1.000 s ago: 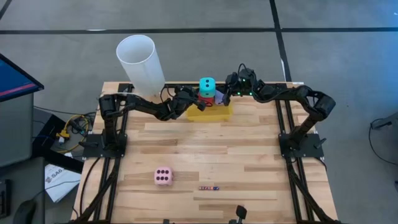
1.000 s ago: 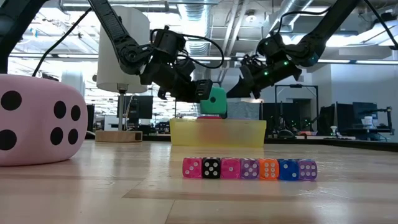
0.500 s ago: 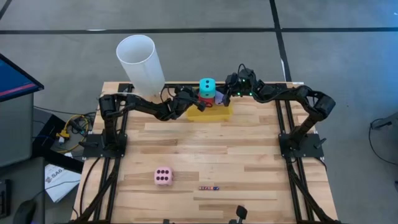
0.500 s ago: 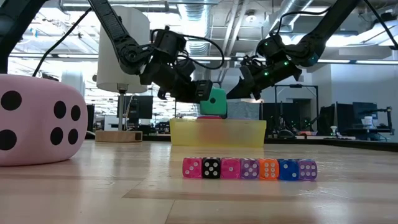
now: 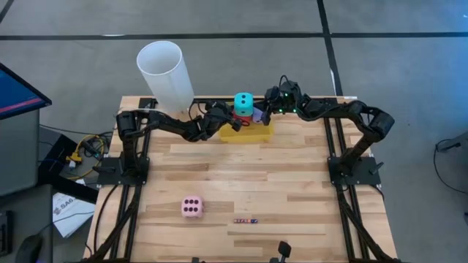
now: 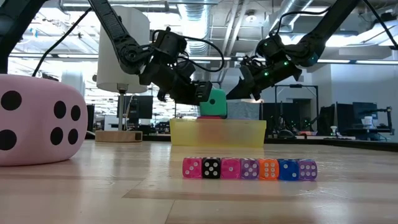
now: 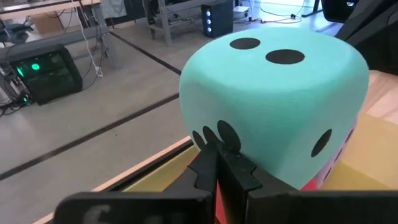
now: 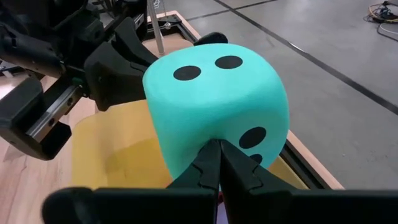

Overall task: Pick & Place Dice
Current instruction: Put the big light blue dice into the yellow bin

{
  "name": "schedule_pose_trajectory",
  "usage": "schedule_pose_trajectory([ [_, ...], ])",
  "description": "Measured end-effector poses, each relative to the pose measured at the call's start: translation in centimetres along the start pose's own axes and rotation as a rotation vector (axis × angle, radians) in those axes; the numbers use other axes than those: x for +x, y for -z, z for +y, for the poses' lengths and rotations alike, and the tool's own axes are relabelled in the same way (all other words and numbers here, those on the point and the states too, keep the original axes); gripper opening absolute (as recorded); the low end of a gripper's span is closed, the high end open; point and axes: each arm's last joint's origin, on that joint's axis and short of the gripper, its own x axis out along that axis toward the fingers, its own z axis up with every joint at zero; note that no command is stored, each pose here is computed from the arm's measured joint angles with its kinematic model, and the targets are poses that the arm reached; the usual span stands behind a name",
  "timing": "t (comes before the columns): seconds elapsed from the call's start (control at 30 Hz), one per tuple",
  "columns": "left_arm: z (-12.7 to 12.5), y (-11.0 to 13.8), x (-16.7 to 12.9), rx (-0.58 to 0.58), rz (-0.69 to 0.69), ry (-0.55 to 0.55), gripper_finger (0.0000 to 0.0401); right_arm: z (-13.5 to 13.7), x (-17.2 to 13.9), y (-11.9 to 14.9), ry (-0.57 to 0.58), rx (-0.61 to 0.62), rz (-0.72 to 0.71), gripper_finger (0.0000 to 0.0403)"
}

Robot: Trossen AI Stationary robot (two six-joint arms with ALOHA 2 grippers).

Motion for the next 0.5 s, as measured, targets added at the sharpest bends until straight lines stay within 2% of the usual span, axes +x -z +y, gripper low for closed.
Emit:
schedule_pose_trajectory([
  [0.37, 0.03, 0.0, 0.02, -0.001, 0.0, -0.004, 0.0001, 0.0, 0.0, 0.0, 0.001, 0.0, 0.0, 0.0],
  [0.5, 0.04, 0.0, 0.02, 0.0, 0.0, -0.007, 0.0015, -0.03, -0.01, 0.0, 0.004, 0.0, 0.0, 0.0],
])
